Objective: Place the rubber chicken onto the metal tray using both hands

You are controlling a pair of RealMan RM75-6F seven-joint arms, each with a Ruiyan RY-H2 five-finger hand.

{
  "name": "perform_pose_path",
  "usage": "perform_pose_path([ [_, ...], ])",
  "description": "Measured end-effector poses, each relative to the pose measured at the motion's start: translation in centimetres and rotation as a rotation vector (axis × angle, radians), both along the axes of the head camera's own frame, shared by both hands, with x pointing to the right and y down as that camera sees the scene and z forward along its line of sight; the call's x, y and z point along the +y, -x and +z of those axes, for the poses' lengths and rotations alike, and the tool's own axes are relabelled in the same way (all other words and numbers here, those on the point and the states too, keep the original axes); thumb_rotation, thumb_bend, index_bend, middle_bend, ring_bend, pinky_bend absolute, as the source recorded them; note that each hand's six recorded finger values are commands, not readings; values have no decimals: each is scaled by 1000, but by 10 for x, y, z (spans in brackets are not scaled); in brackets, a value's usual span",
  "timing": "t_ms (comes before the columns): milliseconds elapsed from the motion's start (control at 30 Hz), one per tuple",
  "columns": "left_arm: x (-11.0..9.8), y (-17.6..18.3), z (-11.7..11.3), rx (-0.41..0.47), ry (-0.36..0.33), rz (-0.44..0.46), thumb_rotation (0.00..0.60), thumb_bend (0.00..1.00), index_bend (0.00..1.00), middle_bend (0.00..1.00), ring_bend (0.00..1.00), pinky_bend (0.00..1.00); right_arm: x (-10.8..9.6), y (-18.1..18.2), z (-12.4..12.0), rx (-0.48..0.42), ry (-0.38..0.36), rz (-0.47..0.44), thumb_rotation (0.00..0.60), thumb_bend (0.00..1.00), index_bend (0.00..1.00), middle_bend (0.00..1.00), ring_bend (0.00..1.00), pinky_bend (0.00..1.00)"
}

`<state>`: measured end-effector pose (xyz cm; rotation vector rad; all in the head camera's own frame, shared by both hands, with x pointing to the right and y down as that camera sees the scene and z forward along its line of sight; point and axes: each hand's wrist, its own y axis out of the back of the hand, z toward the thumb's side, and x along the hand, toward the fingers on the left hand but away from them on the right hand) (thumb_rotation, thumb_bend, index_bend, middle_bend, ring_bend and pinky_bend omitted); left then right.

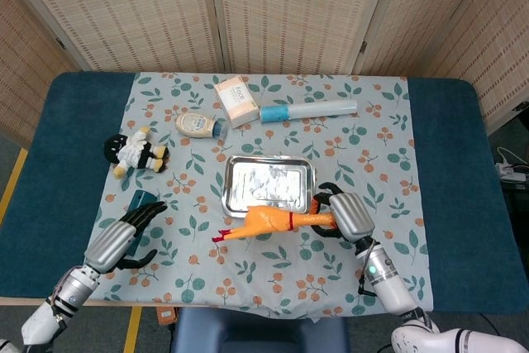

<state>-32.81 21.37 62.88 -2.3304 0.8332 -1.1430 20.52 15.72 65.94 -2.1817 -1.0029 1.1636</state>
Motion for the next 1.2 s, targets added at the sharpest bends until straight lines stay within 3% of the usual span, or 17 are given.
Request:
perform_pose_path([
  [133,-8,-22,13,72,120,-47,600,361,0,0,0,115,-11,4,8,5,-6,3,600,287,909,537,600,727],
  [200,-15,-30,17,94,147,-72,600,361,0,0,0,114,-16,7,12,3,-6,9,600,288,910,537,600,727],
  [633,-58,-62,45,142,200,-249,600,351,0,0,0,113,-29,27,23,-18,-22,24,600,287,912,538,600,727],
  [967,-66,-77,35,169,228,-265,600,357,0,0,0,113,-27,78,32,-22,-45,-17,600,288,920,540,600,727],
  [1200,-66,-82,31,170,235,-262,600,357,0,0,0,113,-27,107,28,-67,-56,8,600,288,922,541,600,727],
])
